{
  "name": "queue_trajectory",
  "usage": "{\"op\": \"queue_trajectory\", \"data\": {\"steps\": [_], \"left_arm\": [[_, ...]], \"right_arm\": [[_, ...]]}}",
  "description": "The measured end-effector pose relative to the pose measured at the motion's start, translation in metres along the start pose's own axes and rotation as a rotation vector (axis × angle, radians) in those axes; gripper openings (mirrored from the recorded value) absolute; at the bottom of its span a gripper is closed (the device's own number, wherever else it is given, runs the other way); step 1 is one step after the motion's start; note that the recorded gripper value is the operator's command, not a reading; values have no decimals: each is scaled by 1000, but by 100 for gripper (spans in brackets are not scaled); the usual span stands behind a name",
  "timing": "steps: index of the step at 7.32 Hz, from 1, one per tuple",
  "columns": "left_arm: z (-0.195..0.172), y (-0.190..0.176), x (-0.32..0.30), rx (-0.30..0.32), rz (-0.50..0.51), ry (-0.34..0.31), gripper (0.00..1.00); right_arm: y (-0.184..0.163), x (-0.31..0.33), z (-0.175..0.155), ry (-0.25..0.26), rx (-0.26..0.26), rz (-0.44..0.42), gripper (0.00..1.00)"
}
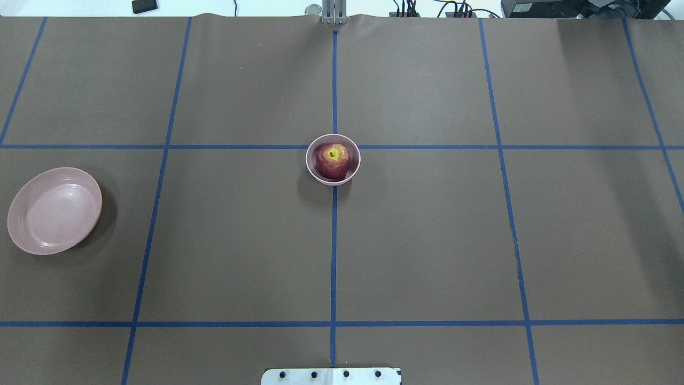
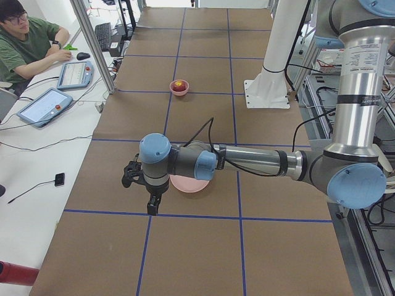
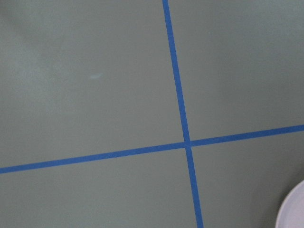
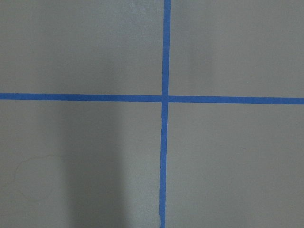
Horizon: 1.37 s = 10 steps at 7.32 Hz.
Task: Move apple from plate to bowl
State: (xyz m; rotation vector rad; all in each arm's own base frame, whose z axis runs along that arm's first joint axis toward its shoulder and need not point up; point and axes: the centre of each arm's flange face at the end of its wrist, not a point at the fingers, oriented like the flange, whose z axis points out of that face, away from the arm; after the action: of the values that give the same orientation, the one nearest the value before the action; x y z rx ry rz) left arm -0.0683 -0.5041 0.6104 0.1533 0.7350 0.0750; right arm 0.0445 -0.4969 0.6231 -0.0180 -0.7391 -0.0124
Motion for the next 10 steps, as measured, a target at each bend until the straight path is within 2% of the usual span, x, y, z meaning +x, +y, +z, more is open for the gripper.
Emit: {"op": "queue_trajectory", "data": {"steps": [10], "left_arm": [[6,11,-2,-23,-12,1,99]], "right_arm": [[-1,-2,-2,0,8,-9,100]]}}
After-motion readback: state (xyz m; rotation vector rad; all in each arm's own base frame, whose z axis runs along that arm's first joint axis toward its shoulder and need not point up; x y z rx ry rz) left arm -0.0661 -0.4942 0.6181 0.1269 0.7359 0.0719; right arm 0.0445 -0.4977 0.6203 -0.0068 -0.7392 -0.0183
